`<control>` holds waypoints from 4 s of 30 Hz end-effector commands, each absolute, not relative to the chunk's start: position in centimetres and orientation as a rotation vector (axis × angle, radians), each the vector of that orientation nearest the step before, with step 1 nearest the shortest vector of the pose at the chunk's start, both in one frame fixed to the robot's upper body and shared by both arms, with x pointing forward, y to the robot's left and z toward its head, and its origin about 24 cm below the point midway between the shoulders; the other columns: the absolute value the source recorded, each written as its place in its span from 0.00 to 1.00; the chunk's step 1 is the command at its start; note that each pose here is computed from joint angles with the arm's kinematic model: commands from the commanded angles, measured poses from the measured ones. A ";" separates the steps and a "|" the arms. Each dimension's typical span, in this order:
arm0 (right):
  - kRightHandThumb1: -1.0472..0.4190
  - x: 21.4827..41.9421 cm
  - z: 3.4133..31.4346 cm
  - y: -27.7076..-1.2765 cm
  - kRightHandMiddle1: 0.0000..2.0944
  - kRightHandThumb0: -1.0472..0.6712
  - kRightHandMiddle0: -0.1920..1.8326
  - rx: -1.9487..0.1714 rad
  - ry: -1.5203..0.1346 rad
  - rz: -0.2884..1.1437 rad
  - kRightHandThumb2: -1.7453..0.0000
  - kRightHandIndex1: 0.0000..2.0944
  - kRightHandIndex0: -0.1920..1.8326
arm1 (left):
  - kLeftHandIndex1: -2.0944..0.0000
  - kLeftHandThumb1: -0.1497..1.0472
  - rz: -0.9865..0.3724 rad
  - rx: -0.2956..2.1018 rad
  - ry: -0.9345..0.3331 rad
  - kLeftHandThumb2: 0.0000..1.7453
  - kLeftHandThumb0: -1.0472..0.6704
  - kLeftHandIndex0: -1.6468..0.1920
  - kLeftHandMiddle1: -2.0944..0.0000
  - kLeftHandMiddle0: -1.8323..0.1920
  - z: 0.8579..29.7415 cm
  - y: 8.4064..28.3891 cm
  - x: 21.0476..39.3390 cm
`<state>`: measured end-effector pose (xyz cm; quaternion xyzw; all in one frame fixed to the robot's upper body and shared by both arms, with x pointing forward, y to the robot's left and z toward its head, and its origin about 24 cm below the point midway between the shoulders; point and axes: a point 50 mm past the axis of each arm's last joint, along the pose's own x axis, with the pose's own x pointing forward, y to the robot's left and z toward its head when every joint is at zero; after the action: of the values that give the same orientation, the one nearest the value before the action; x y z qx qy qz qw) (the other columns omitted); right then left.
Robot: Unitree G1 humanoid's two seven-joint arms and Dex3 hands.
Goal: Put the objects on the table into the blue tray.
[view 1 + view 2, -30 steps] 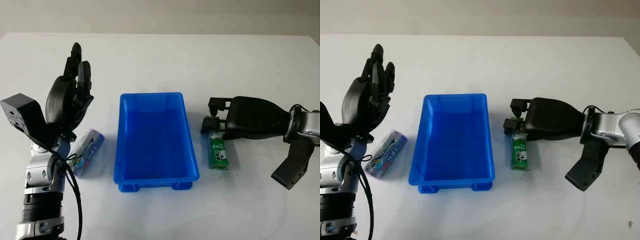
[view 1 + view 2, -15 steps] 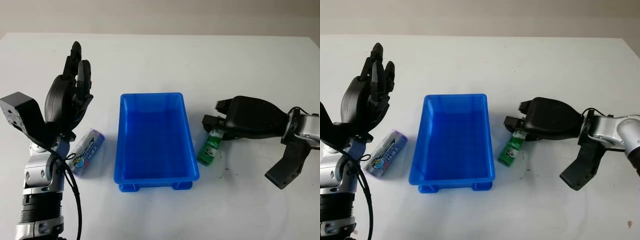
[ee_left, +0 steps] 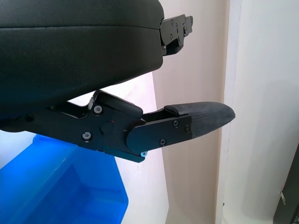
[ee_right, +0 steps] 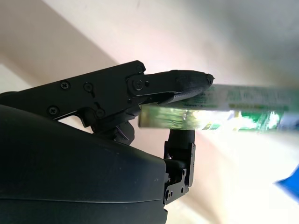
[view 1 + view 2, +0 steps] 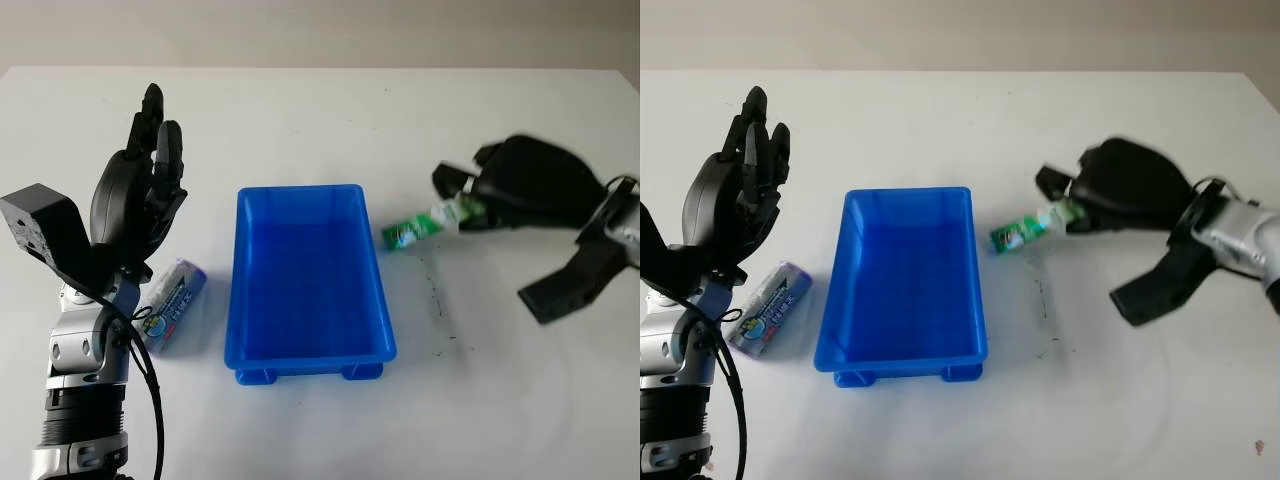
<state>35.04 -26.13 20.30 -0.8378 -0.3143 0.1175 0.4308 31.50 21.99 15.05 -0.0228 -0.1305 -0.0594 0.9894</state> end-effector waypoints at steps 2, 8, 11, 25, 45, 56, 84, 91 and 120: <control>0.00 35.7 22.6 -25.9 1.00 0.32 0.40 -2.085 -0.815 0.191 0.88 1.00 0.51 | 1.00 1.00 -0.116 -0.024 -0.281 0.36 0.18 1.00 1.00 1.00 15.6 22.3 31.4; 0.00 35.9 23.9 -25.7 1.00 0.30 0.43 -2.038 -0.906 0.032 0.93 1.00 0.51 | 1.00 1.00 -0.110 -0.042 -0.272 0.35 0.18 1.00 1.00 1.00 15.5 22.3 31.4; 0.00 35.9 24.1 -25.4 1.00 0.31 0.45 -1.965 -0.970 -0.023 0.93 1.00 0.53 | 1.00 1.00 -0.107 -0.039 -0.271 0.34 0.18 1.00 1.00 1.00 15.5 22.3 31.4; 0.00 34.7 26.5 -20.5 1.00 0.33 0.53 -1.718 -1.326 -0.195 0.89 1.00 0.61 | 1.00 1.00 -0.104 -0.037 -0.274 0.34 0.18 1.00 1.00 1.00 15.3 22.1 31.5; 0.00 31.7 24.9 -17.8 0.33 0.16 0.05 -1.658 -0.995 0.501 0.89 0.32 0.07 | 1.00 1.00 -0.090 -0.041 -0.278 0.36 0.18 1.00 1.00 1.00 15.0 21.9 31.5; 0.05 30.5 25.0 -17.4 0.00 0.27 0.00 -1.712 -0.800 0.514 0.97 0.00 0.00 | 1.00 1.00 -0.096 -0.046 -0.271 0.34 0.18 1.00 1.00 1.00 14.9 21.7 31.7; 0.00 30.5 13.6 -23.9 0.00 0.21 0.00 -0.222 -0.277 0.031 0.66 0.00 0.00 | 0.99 1.00 0.053 0.407 -0.202 0.31 0.20 0.98 0.98 0.98 16.9 23.7 27.8; 0.00 29.8 11.9 -24.7 0.00 0.20 0.00 -0.199 -0.206 -0.030 0.66 0.00 0.00 | 0.98 1.00 0.217 0.919 -0.040 0.22 0.14 0.97 0.98 0.99 19.2 23.1 22.9; 0.00 29.6 12.7 -25.0 0.00 0.16 0.00 -0.188 -0.247 -0.087 0.68 0.00 0.00 | 0.97 1.00 0.115 1.365 0.381 0.16 0.06 0.98 0.97 0.97 14.5 20.1 22.5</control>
<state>29.81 -24.88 12.02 -0.0921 -0.1030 -0.0430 0.9895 22.30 19.78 14.26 0.6172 0.1721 0.0517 0.7660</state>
